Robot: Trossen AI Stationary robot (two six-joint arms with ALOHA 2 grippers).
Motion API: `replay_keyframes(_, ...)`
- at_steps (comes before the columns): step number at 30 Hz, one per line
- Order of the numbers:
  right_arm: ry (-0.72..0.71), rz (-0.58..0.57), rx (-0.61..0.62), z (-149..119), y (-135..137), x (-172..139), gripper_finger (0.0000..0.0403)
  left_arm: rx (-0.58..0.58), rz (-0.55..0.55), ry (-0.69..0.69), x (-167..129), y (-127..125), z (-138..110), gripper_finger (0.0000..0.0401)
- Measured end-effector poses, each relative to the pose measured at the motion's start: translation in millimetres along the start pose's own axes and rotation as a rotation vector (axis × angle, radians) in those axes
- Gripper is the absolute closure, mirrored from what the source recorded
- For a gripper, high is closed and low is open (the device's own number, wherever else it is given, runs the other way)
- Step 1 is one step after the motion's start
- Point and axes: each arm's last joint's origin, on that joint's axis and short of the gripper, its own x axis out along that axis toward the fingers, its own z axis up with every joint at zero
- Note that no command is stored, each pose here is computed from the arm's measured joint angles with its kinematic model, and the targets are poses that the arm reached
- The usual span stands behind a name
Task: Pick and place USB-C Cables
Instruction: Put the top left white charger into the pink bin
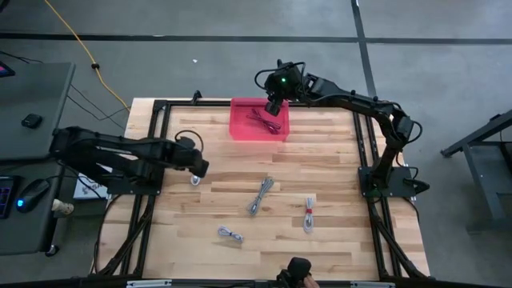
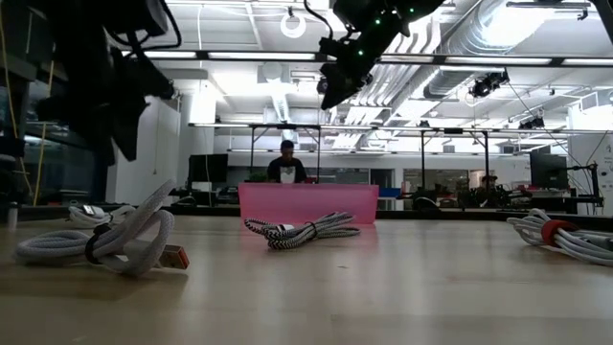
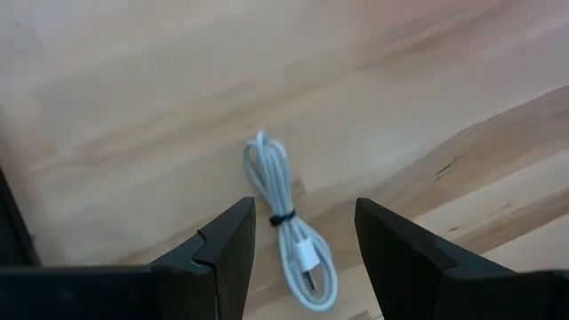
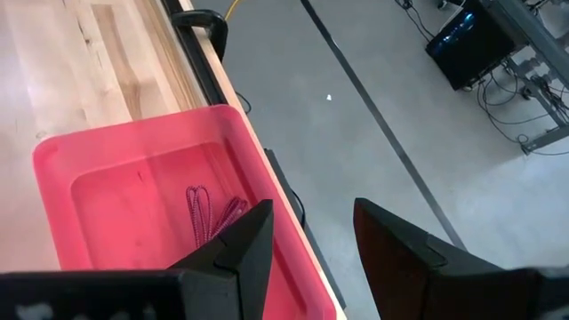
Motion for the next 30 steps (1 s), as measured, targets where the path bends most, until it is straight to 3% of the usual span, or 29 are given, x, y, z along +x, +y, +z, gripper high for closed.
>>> replay_keyframes(13, 0.002, 0.000, -0.001, -0.2, 0.1, 0.0, 0.0253, 0.006, 0.203, 0.082, 35.3, -13.6, -6.8, 0.0227)
replay_keyframes(30, 0.003, 0.000, -0.001, -0.3, 0.1, 0.1, 0.0253, 0.032, 0.278, 0.120, 64.0, -25.6, -12.2, 0.0227)
